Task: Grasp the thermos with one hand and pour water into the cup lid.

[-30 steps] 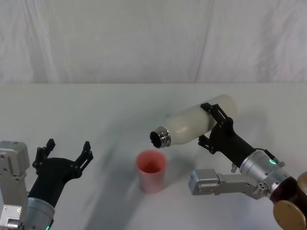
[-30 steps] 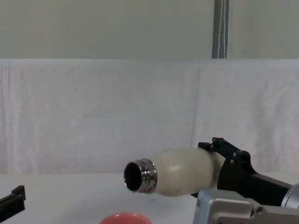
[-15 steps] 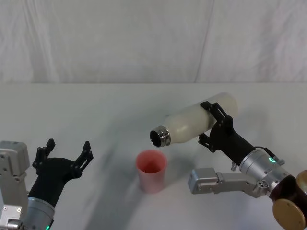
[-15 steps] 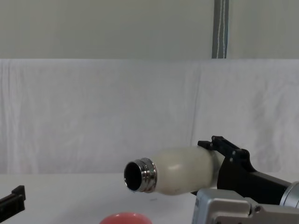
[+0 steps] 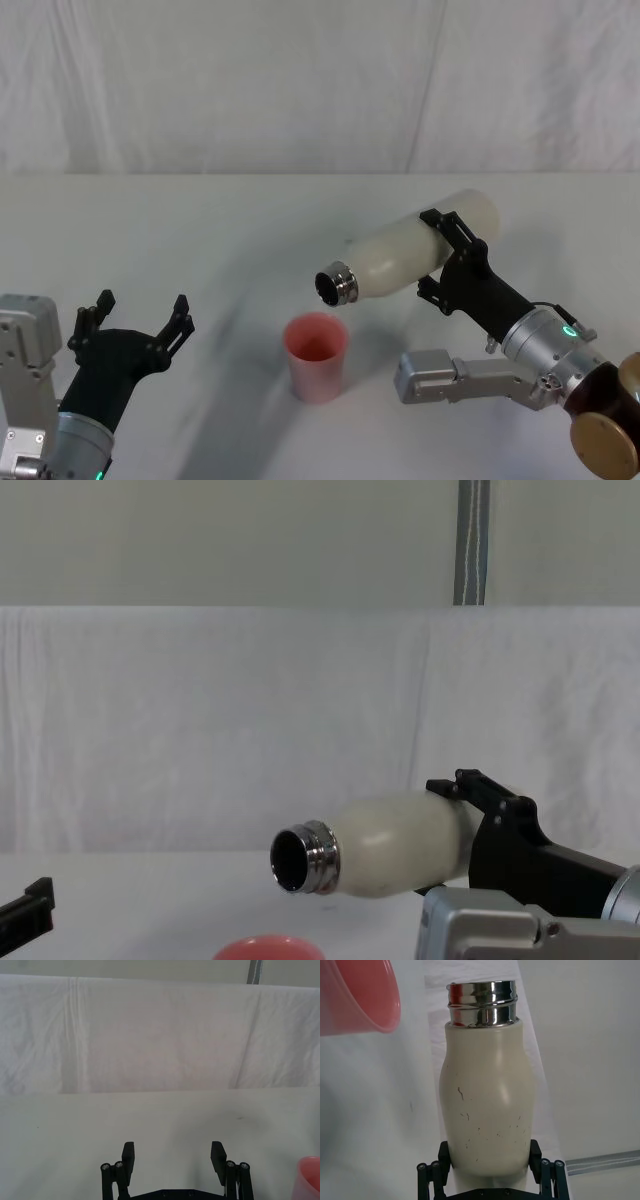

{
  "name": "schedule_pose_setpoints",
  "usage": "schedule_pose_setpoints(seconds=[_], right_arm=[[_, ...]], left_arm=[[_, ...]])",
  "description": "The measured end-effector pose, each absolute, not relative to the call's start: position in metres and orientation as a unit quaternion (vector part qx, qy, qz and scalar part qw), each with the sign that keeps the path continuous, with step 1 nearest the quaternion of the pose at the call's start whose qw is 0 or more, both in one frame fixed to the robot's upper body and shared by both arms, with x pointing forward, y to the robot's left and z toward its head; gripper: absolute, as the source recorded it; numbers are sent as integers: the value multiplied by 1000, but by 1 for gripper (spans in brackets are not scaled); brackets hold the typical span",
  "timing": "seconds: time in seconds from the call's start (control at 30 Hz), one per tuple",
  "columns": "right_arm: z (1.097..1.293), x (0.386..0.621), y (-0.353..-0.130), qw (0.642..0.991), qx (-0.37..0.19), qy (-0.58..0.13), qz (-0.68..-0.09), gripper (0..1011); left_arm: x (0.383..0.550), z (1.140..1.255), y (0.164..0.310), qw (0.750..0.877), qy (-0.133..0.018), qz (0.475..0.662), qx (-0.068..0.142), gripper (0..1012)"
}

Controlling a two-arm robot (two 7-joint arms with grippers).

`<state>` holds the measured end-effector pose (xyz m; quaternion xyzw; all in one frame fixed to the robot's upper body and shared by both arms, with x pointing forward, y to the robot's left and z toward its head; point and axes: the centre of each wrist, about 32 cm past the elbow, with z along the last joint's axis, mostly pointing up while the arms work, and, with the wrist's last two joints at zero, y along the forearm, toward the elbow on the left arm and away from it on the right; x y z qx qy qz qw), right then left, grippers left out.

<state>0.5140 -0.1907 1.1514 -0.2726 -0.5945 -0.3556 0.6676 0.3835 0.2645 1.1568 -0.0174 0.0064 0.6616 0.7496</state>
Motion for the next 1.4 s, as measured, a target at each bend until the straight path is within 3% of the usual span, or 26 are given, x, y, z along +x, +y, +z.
schedule_pose_setpoints(seconds=[1.4], right_arm=[[1151,517,-195,655,-278,-604,-358,956]], left_arm=[[384,1157,265,750,6,662,-17,1001]])
